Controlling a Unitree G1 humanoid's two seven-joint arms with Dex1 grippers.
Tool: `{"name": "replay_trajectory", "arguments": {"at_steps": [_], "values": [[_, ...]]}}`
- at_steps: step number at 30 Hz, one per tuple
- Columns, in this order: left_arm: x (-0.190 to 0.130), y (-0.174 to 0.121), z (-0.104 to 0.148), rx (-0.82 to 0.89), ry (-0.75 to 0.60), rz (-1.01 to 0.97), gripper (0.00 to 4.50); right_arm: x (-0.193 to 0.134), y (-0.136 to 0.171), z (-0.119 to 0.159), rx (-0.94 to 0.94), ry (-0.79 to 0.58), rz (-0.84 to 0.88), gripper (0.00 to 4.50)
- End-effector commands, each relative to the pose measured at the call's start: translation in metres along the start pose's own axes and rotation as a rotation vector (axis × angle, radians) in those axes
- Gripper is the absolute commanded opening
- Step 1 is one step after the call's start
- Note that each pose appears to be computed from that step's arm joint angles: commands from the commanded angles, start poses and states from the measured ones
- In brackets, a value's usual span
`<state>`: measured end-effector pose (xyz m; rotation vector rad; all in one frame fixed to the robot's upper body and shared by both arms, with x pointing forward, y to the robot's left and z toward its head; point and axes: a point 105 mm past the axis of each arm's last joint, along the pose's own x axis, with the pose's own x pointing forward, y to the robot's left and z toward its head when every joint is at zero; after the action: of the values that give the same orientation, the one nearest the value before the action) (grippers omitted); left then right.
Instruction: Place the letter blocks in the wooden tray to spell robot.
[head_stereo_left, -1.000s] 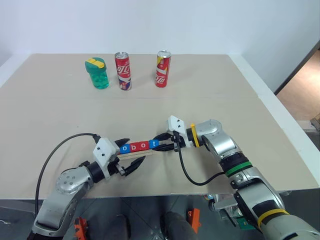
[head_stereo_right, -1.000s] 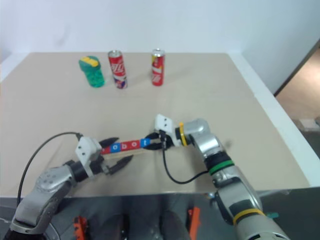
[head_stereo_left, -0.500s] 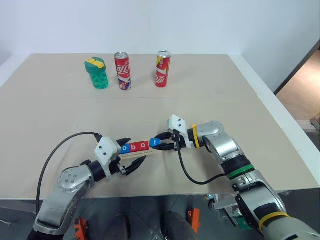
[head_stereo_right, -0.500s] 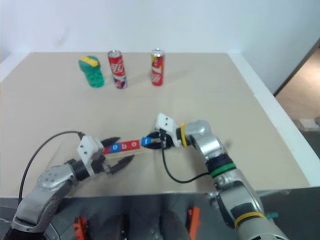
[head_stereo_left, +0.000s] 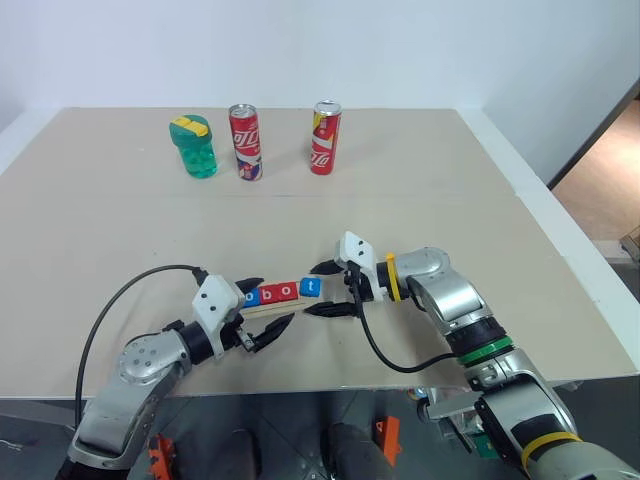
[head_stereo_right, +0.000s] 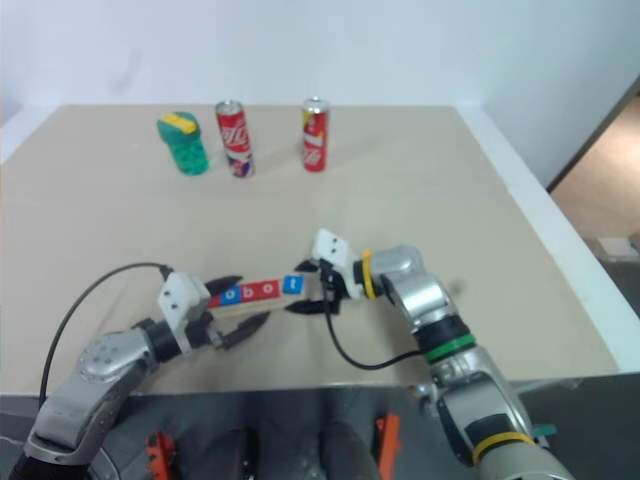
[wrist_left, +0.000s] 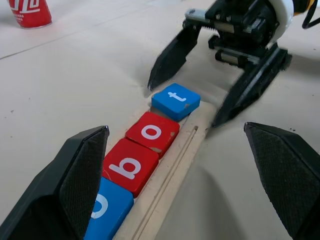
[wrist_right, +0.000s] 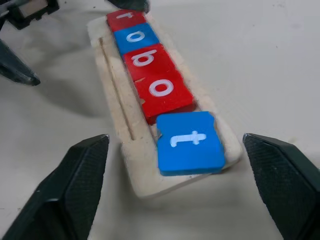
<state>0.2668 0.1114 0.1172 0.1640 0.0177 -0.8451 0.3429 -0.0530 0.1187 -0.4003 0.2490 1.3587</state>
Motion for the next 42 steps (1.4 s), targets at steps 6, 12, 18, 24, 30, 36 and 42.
{"name": "replay_trajectory", "arguments": {"at_steps": [6, 12, 18, 24, 30, 36, 42], "values": [[-0.006, -0.001, 0.014, 0.064, -0.033, -0.018, 4.5, -0.045, -0.033, 0.04, 0.078, -0.258, -0.326, 4.4], [-0.011, -0.008, 0.013, 0.063, -0.023, -0.053, 4.5, -0.056, -0.027, 0.0, 0.276, -0.258, -0.718, 2.36], [-0.01, -0.006, 0.012, 0.066, -0.014, -0.058, 4.5, -0.037, 0.001, -0.008, 0.318, -0.218, -0.786, 0.34], [-0.01, -0.005, 0.012, 0.049, -0.02, -0.065, 4.5, -0.035, 0.007, -0.006, 0.283, -0.194, -0.789, 0.02], [-0.008, -0.004, 0.017, 0.002, -0.049, -0.066, 4.5, -0.024, 0.014, -0.009, 0.276, -0.163, -0.748, 0.02], [-0.007, -0.006, 0.014, 0.005, -0.037, -0.073, 4.5, -0.016, 0.016, -0.011, 0.268, -0.141, -0.713, 0.02], [-0.008, -0.008, 0.012, 0.007, -0.029, -0.071, 4.5, -0.009, 0.02, -0.008, 0.261, -0.143, -0.676, 0.02]]}}
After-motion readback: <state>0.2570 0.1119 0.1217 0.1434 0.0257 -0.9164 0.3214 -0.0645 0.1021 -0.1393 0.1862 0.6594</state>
